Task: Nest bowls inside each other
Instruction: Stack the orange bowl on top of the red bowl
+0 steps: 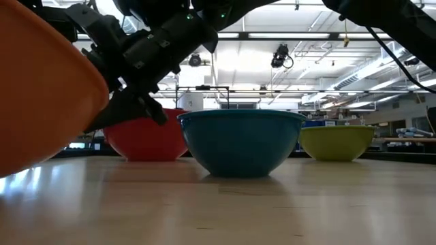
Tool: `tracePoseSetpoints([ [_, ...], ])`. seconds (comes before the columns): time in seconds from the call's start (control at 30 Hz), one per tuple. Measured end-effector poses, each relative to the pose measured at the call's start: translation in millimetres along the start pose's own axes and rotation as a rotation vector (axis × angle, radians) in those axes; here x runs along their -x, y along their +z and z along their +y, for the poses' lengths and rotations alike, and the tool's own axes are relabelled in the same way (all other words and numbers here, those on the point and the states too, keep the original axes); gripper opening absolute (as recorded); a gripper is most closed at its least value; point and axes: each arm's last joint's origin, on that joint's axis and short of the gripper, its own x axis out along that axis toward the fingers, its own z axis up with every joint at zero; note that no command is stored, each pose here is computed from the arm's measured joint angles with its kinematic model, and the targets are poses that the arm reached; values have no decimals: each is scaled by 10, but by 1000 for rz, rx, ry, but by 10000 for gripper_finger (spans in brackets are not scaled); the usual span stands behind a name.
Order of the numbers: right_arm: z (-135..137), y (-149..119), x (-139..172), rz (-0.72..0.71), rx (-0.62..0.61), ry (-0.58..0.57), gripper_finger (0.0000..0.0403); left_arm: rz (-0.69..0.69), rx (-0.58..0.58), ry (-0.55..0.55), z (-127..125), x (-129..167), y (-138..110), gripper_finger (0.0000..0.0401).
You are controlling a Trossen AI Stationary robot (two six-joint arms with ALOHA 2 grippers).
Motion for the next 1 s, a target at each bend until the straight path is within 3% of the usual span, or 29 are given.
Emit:
tracePoseSetpoints([
  [0.57,-59,-1,10,38,20,16,139,-24,-28,28,11,0,5,142],
  [0.7,-140,-18,24,81,1,-15,101,-38,-51,44,17,0,11,142],
  [0.83,-218,14,49,100,-23,6,27,-77,-52,81,29,1,23,142],
  [1.0,-241,125,144,113,-59,7,21,-145,-45,144,50,5,47,142],
])
